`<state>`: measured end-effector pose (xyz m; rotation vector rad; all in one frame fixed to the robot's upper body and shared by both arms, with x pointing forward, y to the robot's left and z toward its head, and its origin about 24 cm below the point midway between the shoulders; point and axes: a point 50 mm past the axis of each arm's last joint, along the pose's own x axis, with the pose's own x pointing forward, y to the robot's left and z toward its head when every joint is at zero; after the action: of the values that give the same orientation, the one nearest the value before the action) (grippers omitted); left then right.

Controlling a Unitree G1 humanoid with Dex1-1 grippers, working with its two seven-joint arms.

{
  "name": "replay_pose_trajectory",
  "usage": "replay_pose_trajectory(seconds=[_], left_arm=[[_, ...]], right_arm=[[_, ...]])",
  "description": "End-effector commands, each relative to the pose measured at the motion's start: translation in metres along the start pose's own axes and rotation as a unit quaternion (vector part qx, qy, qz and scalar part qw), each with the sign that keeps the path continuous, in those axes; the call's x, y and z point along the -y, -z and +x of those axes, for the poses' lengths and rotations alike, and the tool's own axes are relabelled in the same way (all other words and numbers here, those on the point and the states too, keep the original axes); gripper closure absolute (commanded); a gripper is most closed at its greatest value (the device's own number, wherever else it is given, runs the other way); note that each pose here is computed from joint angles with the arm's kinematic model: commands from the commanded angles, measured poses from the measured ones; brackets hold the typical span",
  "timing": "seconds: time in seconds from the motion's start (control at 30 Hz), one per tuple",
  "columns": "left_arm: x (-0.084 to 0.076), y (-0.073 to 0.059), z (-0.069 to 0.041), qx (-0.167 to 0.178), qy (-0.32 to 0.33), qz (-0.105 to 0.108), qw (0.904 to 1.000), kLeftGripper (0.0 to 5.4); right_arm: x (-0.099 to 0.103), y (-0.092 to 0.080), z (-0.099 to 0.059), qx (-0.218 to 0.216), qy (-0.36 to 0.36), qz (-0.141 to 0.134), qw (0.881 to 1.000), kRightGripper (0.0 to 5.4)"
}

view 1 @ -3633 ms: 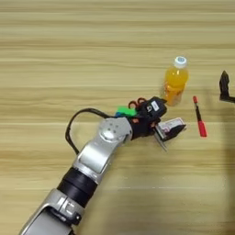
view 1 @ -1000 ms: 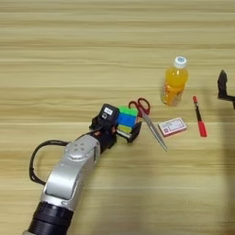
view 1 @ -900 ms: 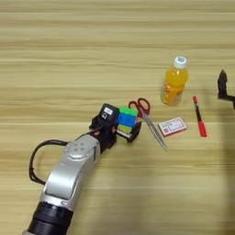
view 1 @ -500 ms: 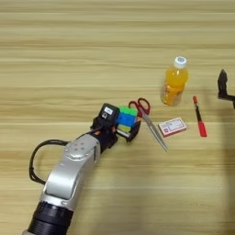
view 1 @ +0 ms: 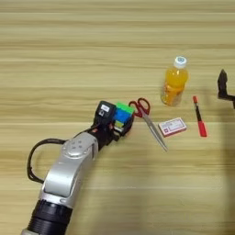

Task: Move the objects on the table

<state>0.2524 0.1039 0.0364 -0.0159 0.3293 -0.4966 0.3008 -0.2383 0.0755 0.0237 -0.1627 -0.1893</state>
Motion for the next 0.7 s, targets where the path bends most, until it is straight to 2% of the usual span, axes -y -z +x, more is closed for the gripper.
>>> replay_pose_trajectory(seconds=[0.03, 0.37, 0.63, 0.7], left_arm=[[-0.007, -0.002, 0.002, 0.008, -0.021, 0.0, 0.9998, 2.1], [-0.021, 0.0, 0.003, 0.025, -0.065, 0.001, 0.9976, 2.11], [-0.051, 0.0, 0.003, 0.045, -0.128, -0.01, 0.9906, 2.11], [-0.057, 0.0, 0.003, 0.05, -0.141, -0.008, 0.9887, 2.11]], right_arm=[[0.0, -0.001, 0.001, 0.003, 0.001, -0.002, 1.0, 0.0], [0.0, 0.0, 0.001, 0.001, -0.001, -0.002, 1.0, 0.0], [0.0, 0.0, 0.002, 0.001, -0.001, -0.003, 1.0, 0.0], [0.0, 0.0, 0.002, 0.0, -0.002, -0.003, 1.0, 0.0]])
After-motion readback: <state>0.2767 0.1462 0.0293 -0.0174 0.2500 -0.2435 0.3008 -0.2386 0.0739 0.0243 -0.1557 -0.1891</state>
